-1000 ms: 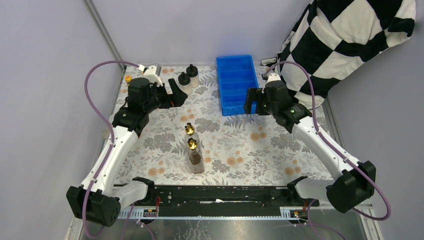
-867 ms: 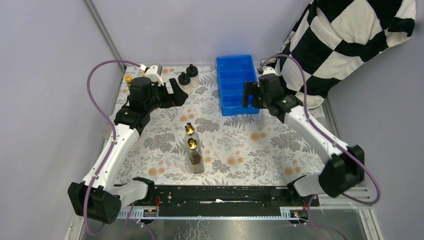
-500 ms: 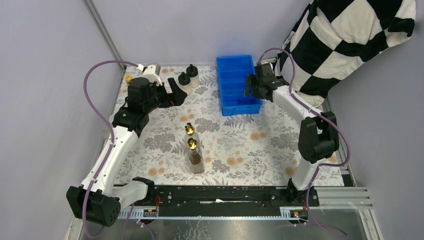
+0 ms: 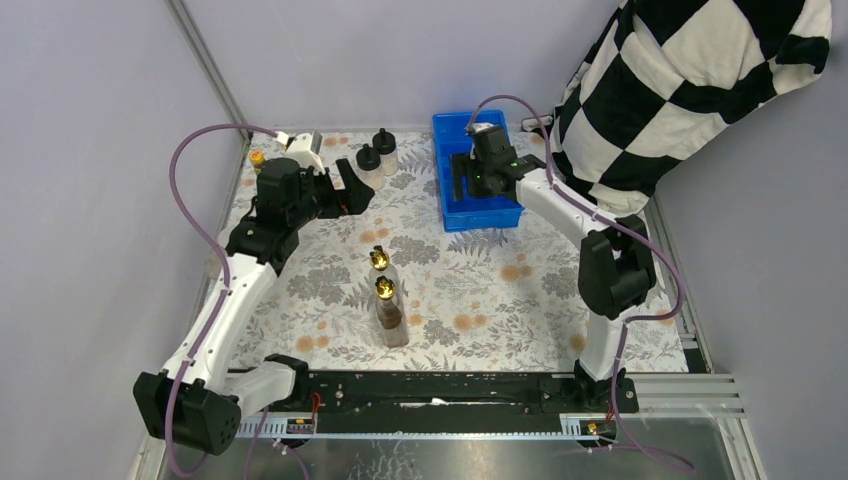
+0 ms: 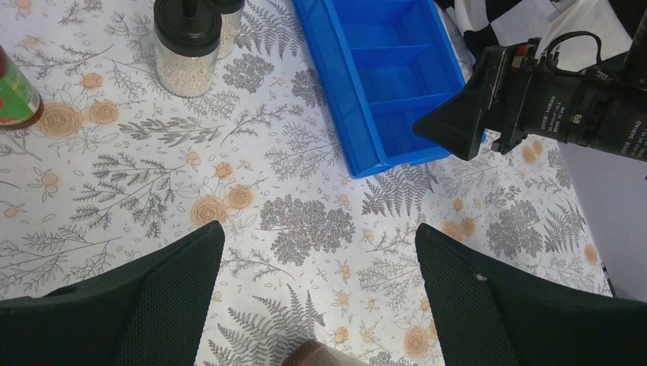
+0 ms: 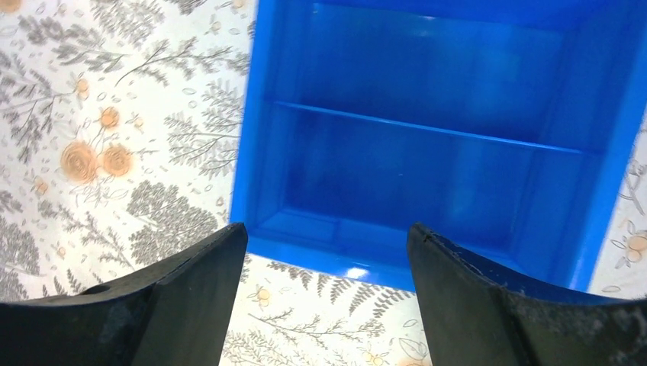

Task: Organize the condiment bottles
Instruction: Move the storage box to the center of the board.

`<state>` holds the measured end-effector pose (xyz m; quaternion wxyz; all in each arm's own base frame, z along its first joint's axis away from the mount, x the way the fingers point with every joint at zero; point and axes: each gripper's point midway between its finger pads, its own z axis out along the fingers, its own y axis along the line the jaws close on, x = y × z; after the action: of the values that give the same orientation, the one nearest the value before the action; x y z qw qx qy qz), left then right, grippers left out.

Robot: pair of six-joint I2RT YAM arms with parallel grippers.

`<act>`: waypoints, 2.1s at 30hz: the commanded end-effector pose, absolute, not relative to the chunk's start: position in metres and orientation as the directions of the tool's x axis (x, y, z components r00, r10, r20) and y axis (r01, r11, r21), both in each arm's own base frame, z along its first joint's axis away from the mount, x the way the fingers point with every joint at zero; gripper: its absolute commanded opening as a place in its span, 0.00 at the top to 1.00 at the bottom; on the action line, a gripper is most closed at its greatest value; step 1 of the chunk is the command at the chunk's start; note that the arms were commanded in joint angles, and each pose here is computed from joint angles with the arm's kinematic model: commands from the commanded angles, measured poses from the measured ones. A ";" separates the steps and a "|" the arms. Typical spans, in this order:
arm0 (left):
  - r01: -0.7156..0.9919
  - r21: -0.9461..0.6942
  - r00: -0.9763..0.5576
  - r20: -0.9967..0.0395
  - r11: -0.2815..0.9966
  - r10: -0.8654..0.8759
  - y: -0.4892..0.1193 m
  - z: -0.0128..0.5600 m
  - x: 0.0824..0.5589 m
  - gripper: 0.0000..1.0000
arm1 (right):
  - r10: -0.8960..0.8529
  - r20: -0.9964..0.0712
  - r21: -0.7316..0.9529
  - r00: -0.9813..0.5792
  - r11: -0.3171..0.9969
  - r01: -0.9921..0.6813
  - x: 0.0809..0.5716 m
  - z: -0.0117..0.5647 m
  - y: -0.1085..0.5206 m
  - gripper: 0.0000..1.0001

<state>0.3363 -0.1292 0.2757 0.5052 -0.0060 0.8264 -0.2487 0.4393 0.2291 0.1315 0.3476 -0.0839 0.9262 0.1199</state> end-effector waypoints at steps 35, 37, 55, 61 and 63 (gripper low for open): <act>0.259 -0.417 -0.447 -0.851 0.871 -0.275 -0.126 0.285 0.329 0.01 | -0.125 -0.634 -0.058 -0.763 0.992 -0.114 0.426 0.078 0.209 0.48; 0.261 -0.419 -0.447 -0.851 0.870 -0.276 -0.127 0.285 0.329 0.01 | -0.126 -0.623 -0.057 -0.772 0.992 -0.117 0.420 0.071 0.208 0.48; 0.290 -0.447 -0.446 -0.846 0.847 -0.293 -0.131 0.293 0.316 0.01 | 0.082 -0.542 -0.004 -0.836 0.995 0.100 0.332 0.041 0.164 0.48; 0.306 -0.452 -0.448 -0.845 0.838 -0.292 -0.133 0.295 0.309 0.01 | 0.177 -0.521 0.023 -0.835 0.981 0.193 0.293 0.026 0.157 0.46; 0.310 -0.456 -0.450 -0.843 0.834 -0.294 -0.133 0.295 0.306 0.01 | 0.202 -0.518 0.031 -0.831 0.976 0.218 0.282 0.023 0.158 0.46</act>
<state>0.3128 -0.1308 0.2930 0.5235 0.0019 0.8072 -0.2729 0.3036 0.1589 0.0232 0.2666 0.0561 0.9621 -0.0129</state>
